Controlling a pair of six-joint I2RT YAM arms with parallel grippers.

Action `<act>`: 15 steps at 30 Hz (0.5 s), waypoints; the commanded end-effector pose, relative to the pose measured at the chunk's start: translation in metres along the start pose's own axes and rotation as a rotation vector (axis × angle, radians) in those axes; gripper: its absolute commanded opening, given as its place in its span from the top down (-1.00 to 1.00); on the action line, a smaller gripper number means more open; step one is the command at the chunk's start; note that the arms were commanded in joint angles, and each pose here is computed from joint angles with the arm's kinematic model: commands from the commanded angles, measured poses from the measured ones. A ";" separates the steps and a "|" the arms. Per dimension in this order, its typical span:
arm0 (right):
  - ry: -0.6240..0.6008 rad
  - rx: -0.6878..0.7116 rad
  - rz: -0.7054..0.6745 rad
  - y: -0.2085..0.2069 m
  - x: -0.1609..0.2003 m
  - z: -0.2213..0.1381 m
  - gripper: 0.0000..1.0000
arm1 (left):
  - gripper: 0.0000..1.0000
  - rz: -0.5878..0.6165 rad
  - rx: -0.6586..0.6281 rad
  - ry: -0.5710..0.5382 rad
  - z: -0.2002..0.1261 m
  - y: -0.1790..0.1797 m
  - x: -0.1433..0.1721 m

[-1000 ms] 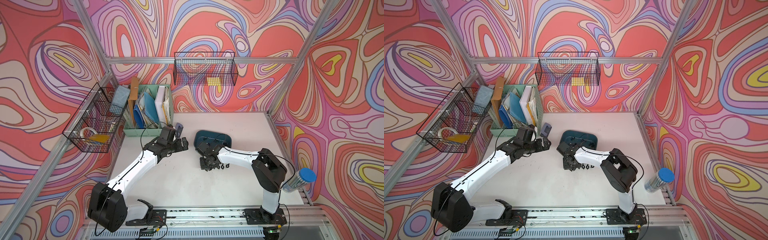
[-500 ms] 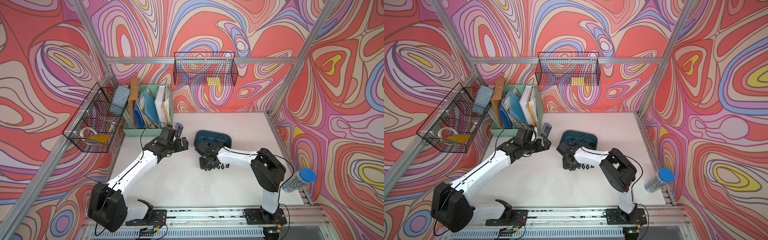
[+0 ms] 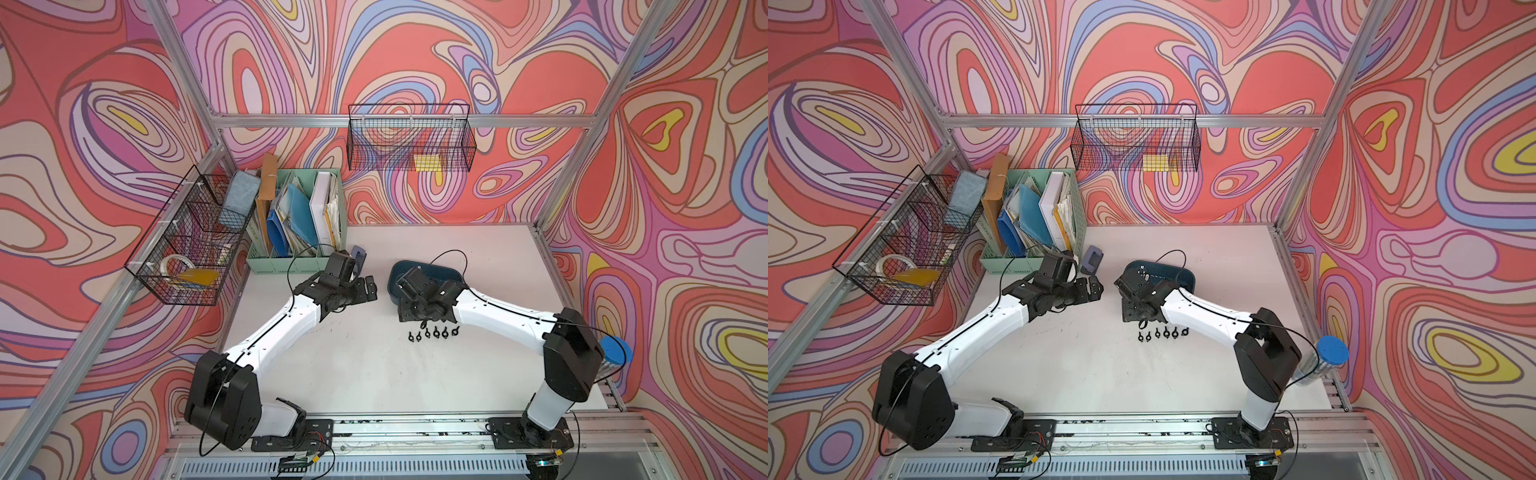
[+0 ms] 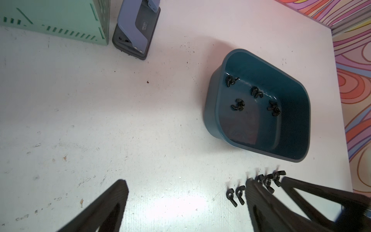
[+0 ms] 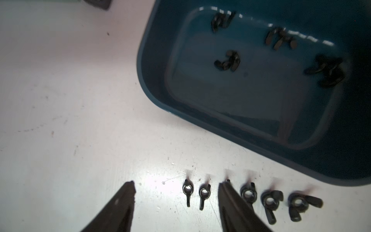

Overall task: Take out the wing nut from the storage box
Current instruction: Place the wing nut at the center of the board.

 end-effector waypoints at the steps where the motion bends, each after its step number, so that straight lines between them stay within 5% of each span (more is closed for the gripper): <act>1: -0.109 0.053 0.001 -0.015 -0.023 -0.023 -0.69 | -0.81 0.038 0.038 0.003 -0.001 -0.011 -0.009; 4: -0.152 0.056 0.033 -0.031 -0.034 -0.031 -0.95 | -0.72 0.044 0.044 0.016 0.005 -0.015 -0.013; 15: -0.199 0.061 0.201 -0.088 -0.049 -0.029 -0.97 | -0.25 0.144 0.084 0.092 0.040 -0.052 -0.025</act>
Point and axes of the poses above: each gripper's point midway between its finger pads, its own z axis out along the fingers, its own y axis along the line the jaws close on, x = y × z, the point moved 5 cm from there along -z, back along the fingers, and after that the axes turned 6 degrees about -z, right-handed, at the moved point
